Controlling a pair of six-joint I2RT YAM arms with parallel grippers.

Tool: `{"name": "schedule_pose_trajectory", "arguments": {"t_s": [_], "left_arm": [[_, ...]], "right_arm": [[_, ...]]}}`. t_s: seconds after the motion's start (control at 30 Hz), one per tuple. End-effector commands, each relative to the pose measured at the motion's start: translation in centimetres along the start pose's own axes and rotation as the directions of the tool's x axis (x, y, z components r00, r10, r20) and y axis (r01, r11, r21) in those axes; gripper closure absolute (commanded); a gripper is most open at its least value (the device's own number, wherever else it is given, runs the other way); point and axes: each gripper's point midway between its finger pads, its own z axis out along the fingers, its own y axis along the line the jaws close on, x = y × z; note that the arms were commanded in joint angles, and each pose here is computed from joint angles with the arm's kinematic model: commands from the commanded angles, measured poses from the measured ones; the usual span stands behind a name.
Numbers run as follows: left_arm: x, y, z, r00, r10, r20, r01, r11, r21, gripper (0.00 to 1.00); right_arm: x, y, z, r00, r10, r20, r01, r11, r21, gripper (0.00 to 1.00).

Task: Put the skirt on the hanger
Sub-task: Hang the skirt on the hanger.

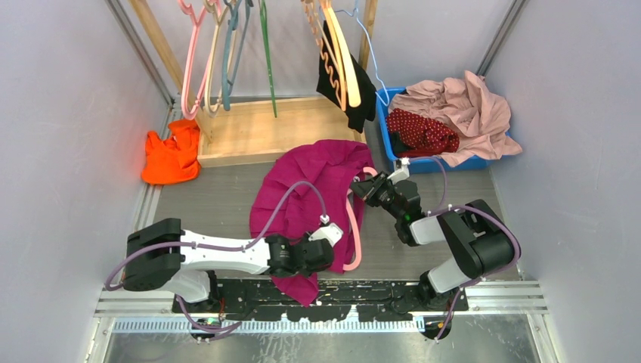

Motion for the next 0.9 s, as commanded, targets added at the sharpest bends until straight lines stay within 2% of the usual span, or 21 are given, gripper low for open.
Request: {"name": "schedule_pose_trajectory", "arguments": {"t_s": [0.0, 0.07, 0.1, 0.13, 0.17, 0.23, 0.33, 0.4, 0.47, 0.53, 0.57, 0.6, 0.73, 0.87], "left_arm": [[-0.5, -1.0, 0.3, 0.999, 0.028, 0.029, -0.03, 0.998, 0.048, 0.61], [-0.5, -1.1, 0.1, 0.999, 0.018, 0.036, -0.02, 0.998, 0.061, 0.55], [-0.6, -1.1, 0.0, 0.999, 0.012, 0.039, -0.015, 0.998, 0.067, 0.49], [-0.7, -1.1, 0.0, 0.999, 0.006, 0.043, -0.008, 0.998, 0.064, 0.34], [-0.7, -1.1, 0.0, 0.999, 0.001, 0.041, -0.004, 0.998, 0.068, 0.24], [-0.7, -1.1, 0.1, 0.999, 0.002, 0.04, -0.005, 0.998, 0.065, 0.23], [-0.5, -0.9, 0.7, 1.0, 0.002, 0.03, -0.004, 0.999, 0.052, 0.26], [-0.4, -0.8, 1.1, 1.0, 0.004, 0.026, -0.005, 0.999, 0.041, 0.32], [-0.1, -0.4, 1.5, 1.0, -0.002, 0.017, 0.001, 1.0, 0.029, 0.44], [0.0, 0.1, 1.7, 1.0, -0.012, 0.009, 0.012, 1.0, 0.008, 0.71], [0.0, 0.3, 1.8, 1.0, -0.017, 0.006, 0.017, 1.0, -0.002, 0.88], [0.0, 0.5, 1.8, 1.0, -0.021, 0.002, 0.022, 1.0, -0.016, 0.99], [-0.3, 0.4, 1.2, 0.999, -0.036, 0.0, 0.036, 0.999, -0.004, 1.0], [-1.6, -1.6, -1.4, 0.995, -0.094, 0.013, 0.092, 0.987, 0.135, 1.0]], "right_arm": [[-4.1, 3.1, 1.2, 0.99, -0.022, 0.14, 0.035, 0.995, -0.093, 0.99], [-4.1, 3.0, 1.2, 0.99, -0.022, 0.137, 0.035, 0.995, -0.093, 0.99], [-4.1, 2.9, 1.2, 0.99, -0.021, 0.137, 0.034, 0.995, -0.09, 0.99], [-4.1, 2.9, 1.3, 0.99, -0.021, 0.137, 0.034, 0.995, -0.09, 0.99], [-4.1, 2.9, 1.3, 0.99, -0.021, 0.136, 0.034, 0.995, -0.09, 0.99], [-4.1, 2.8, 1.3, 0.99, -0.02, 0.137, 0.033, 0.995, -0.09, 0.99], [-4.1, 2.8, 1.3, 0.99, -0.018, 0.139, 0.03, 0.995, -0.09, 0.99], [-4.1, 2.8, 1.2, 0.99, -0.016, 0.139, 0.029, 0.996, -0.09, 0.99], [-4.2, 2.7, 1.2, 0.99, -0.018, 0.141, 0.031, 0.996, -0.089, 0.99], [-4.2, 2.7, 1.1, 0.99, -0.017, 0.143, 0.03, 0.996, -0.087, 0.99], [-4.2, 2.6, 1.0, 0.989, -0.017, 0.144, 0.029, 0.996, -0.084, 0.99], [-4.3, 2.6, 1.0, 0.989, -0.016, 0.146, 0.028, 0.996, -0.085, 0.99], [-4.5, 2.4, 1.0, 0.987, -0.01, 0.162, 0.023, 0.997, -0.077, 0.99], [-5.4, 2.4, 1.2, 0.979, 0.005, 0.205, 0.011, 0.997, -0.075, 0.99]]}}
